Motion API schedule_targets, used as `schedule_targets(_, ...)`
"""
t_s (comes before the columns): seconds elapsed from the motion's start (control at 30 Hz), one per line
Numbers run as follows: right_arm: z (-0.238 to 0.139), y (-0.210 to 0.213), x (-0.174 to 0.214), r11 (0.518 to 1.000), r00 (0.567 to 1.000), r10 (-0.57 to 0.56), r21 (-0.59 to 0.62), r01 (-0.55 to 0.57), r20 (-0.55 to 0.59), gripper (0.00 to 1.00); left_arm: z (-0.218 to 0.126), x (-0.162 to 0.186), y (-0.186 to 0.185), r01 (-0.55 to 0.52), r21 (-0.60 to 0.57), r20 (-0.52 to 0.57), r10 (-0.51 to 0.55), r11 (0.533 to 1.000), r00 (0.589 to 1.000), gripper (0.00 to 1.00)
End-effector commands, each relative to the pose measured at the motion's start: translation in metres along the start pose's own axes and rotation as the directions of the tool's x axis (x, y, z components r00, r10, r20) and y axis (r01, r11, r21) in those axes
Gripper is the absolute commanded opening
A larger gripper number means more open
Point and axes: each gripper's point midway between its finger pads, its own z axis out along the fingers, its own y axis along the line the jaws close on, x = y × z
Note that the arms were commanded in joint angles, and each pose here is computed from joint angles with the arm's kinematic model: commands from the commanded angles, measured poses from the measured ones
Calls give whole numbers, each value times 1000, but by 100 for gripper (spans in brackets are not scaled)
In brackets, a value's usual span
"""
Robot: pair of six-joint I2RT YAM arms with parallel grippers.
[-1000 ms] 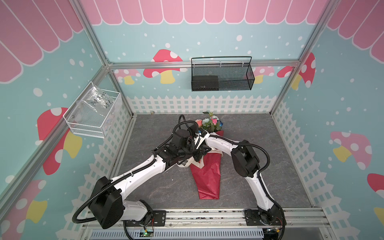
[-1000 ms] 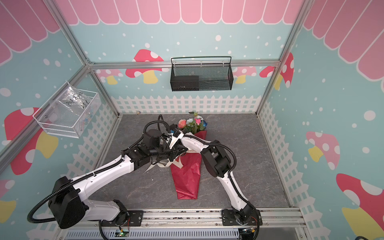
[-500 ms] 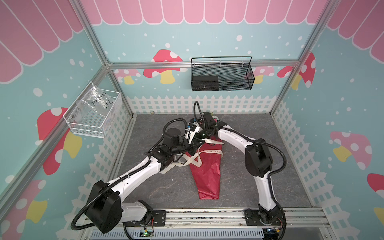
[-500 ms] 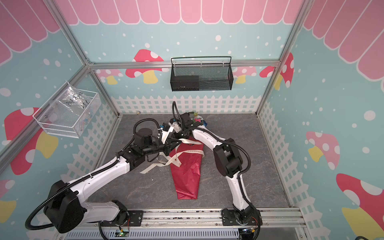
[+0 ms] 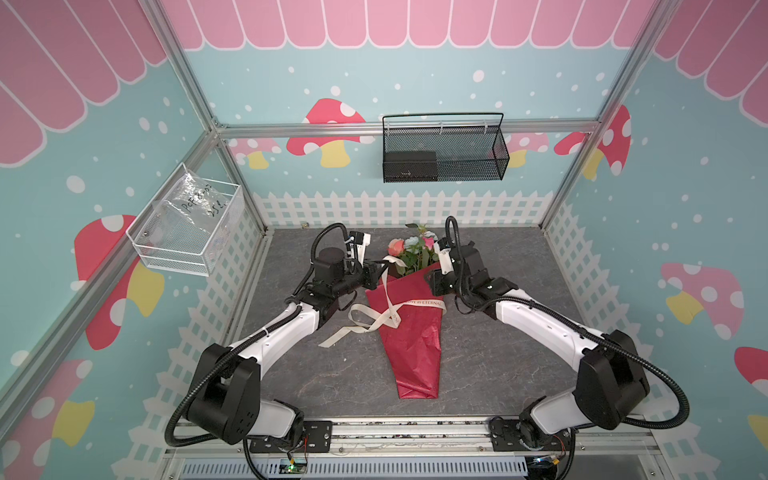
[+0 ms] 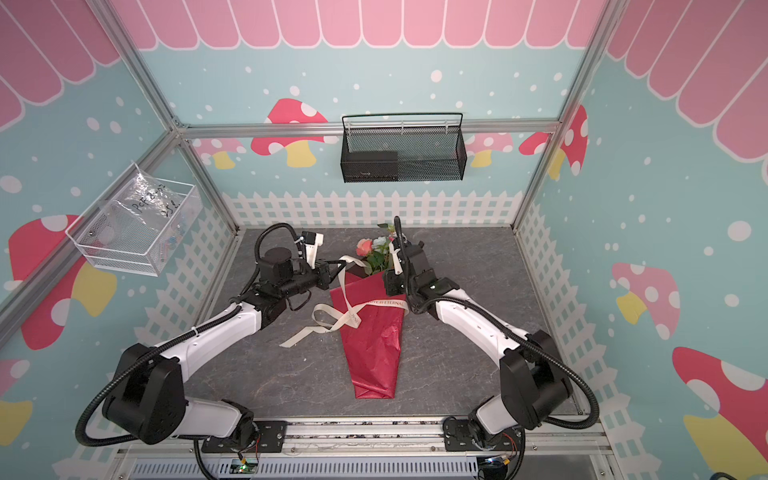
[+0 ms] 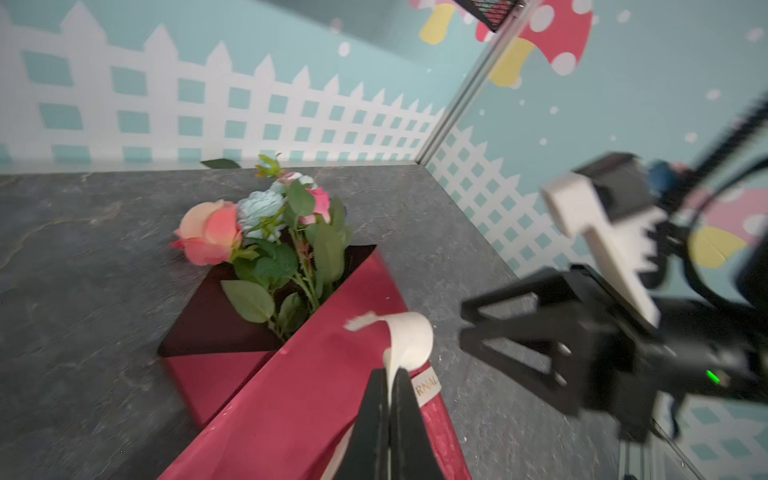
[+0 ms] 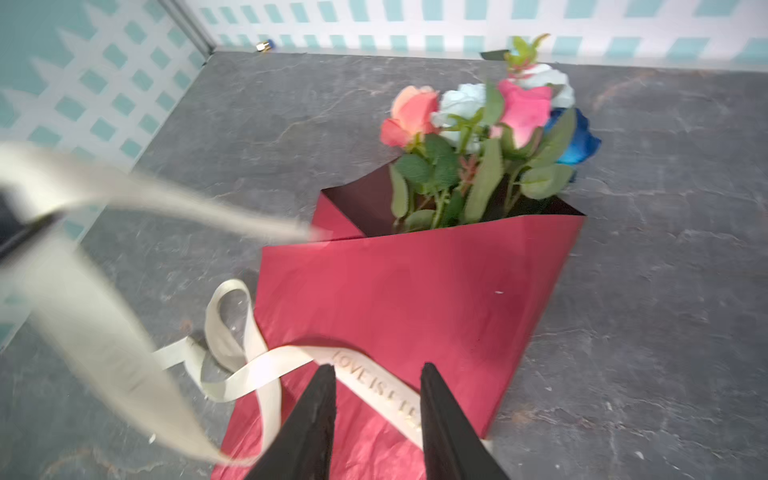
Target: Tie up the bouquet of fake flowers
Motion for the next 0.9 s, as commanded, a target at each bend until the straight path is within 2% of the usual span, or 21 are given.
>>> schedule_targets(0.0, -7, 53, -2, 976, 974, -215, -15, 216, 68, 32, 8, -7, 9, 109, 10, 14, -109, 994, 994, 0)
schedule_targets(0.1, -1, 95, 18, 927, 927, -371, -37, 373, 50, 31, 18, -4, 19, 150, -10, -15, -150, 989, 989, 0)
schedule_targets(0.2, 9, 129, 39, 856, 858, -513, -57, 514, 30, 34, 26, -2, 28, 184, -28, -38, -185, 982, 982, 0)
schedule_targets(0.33, 33, 159, 64, 768, 770, -638, -78, 635, -7, 40, 32, 0, 34, 218, -33, -56, -219, 975, 974, 0)
schedule_targets(0.47, 59, 166, 77, 711, 711, -703, -74, 700, -31, 46, 35, 3, 43, 270, -29, -63, -271, 962, 960, 0)
schedule_targets(0.67, 99, 160, 101, 619, 615, -785, -41, 784, -81, 50, 44, 6, 55, 408, 47, -68, -404, 912, 912, 0)
schedule_targets(0.87, 117, 165, 118, 590, 584, -807, -81, 803, -84, 53, 49, 12, 63, 441, 44, -77, -437, 896, 896, 0)
